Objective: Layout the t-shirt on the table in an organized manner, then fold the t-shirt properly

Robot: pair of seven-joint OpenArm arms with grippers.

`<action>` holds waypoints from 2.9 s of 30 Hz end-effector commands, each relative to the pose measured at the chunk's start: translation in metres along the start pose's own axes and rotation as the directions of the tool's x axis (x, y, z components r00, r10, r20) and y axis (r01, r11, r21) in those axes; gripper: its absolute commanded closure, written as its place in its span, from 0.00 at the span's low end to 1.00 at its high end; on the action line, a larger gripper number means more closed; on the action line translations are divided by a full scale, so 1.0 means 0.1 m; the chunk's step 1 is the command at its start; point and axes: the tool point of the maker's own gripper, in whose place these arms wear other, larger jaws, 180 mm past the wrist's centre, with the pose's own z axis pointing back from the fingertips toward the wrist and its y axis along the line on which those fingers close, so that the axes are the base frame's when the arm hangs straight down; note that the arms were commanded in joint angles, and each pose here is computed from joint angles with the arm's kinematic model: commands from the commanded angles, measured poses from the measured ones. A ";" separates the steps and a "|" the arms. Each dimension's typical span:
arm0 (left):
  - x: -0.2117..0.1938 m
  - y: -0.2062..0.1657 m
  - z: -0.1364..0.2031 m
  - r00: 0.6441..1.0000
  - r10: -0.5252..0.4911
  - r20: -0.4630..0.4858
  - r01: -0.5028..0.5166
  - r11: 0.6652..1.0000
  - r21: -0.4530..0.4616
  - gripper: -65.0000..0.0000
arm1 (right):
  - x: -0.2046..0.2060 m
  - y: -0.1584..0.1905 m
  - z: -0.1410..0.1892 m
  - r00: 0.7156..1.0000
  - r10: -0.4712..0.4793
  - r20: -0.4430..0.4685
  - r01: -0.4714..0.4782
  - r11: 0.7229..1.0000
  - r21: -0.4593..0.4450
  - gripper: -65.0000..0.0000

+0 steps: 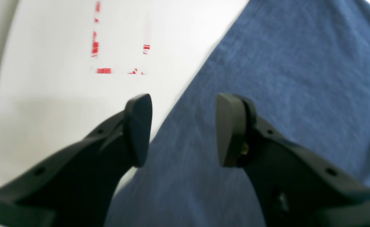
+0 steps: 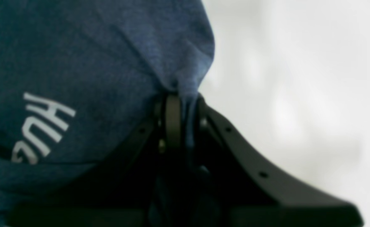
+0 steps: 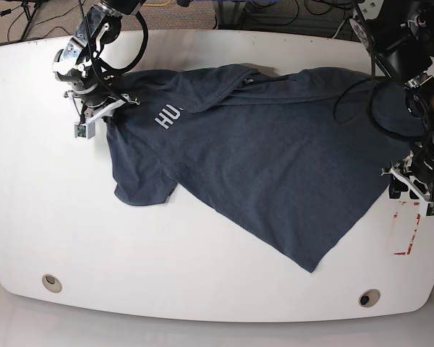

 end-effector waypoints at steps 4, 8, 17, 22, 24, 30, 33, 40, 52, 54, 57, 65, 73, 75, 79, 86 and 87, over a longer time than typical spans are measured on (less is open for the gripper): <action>0.21 0.11 -0.18 0.994 0.045 0.104 -0.045 0.999 0.003 0.53 | 0.00 0.05 0.00 1.000 0.021 -0.011 -0.021 1.000 0.014 0.90; 0.19 0.14 -0.36 0.992 0.085 0.089 -0.085 0.996 -0.003 0.53 | 0.01 0.06 0.00 1.000 0.020 -0.008 -0.020 1.000 0.015 0.90; -0.17 0.28 -0.68 0.981 0.192 0.037 -0.192 0.981 -0.019 0.53 | 0.03 0.06 -0.01 1.000 0.021 -0.005 -0.021 1.000 0.016 0.93; -0.30 0.27 -0.76 0.981 0.196 0.008 -0.196 0.980 -0.025 0.53 | 0.03 0.05 0.00 1.000 0.024 -0.005 -0.024 1.000 0.013 1.00; -0.35 0.25 -0.78 0.980 0.197 -0.006 -0.197 0.980 -0.028 0.53 | 0.03 0.05 0.00 1.000 0.024 -0.005 -0.024 1.000 0.013 1.00; -0.47 0.19 -0.81 0.983 0.179 -0.051 -0.181 0.983 -0.037 0.53 | 0.03 0.05 0.00 1.000 0.024 -0.005 -0.024 1.000 0.013 1.00; -0.51 0.12 -0.83 0.986 0.150 -0.067 -0.154 0.987 -0.054 0.54 | 0.04 0.05 0.00 1.000 0.024 -0.004 -0.024 1.000 0.013 1.00; -0.80 -0.06 -0.80 0.981 0.095 -0.167 -0.115 0.987 -0.111 0.58 | 0.06 0.06 -0.01 1.000 0.024 0.001 -0.024 1.000 0.014 1.00; -1.40 -0.07 -0.45 0.966 -0.029 -0.257 -0.013 0.987 -0.162 0.92 | 0.15 0.08 -0.02 0.999 0.027 0.019 -0.027 0.999 0.018 1.00; -1.46 -0.05 -0.38 0.963 -0.043 -0.267 0.000 0.987 -0.160 0.93 | 0.19 0.08 -0.03 0.999 0.028 0.028 -0.028 0.999 0.019 1.00; -1.56 0.05 -0.23 0.960 -0.039 -0.276 0.002 0.991 -0.131 0.93 | 0.21 0.08 -0.03 0.999 0.031 0.031 -0.032 0.999 0.016 1.00; -1.81 0.36 0.32 0.947 -0.057 -0.317 0.048 0.998 -0.037 0.93 | 0.25 0.04 -0.02 0.999 0.039 0.038 -0.040 0.999 0.010 1.00; -1.70 0.44 0.59 0.955 -0.102 -0.278 0.106 0.994 -0.001 0.84 | 0.27 0.04 -0.02 0.998 0.042 0.040 -0.042 0.999 0.010 1.00; -1.66 0.44 0.60 0.956 -0.109 -0.272 0.113 0.994 0.001 0.79 | 0.27 0.04 -0.02 0.998 0.042 0.041 -0.043 0.999 0.011 1.00; -1.42 0.39 0.53 0.961 -0.124 -0.245 0.129 0.992 0.003 0.64 | 0.33 0.05 -0.03 0.998 0.041 0.051 -0.042 0.999 0.014 1.00; -0.91 0.36 0.36 0.977 -0.114 -0.179 0.120 0.993 0.023 0.47 | 0.35 0.06 -0.04 0.998 0.042 0.055 -0.043 0.999 0.014 1.00; -0.80 0.37 0.33 0.981 -0.110 -0.158 0.116 0.993 0.032 0.46 | 0.35 0.06 -0.04 0.998 0.042 0.055 -0.043 0.999 0.014 1.00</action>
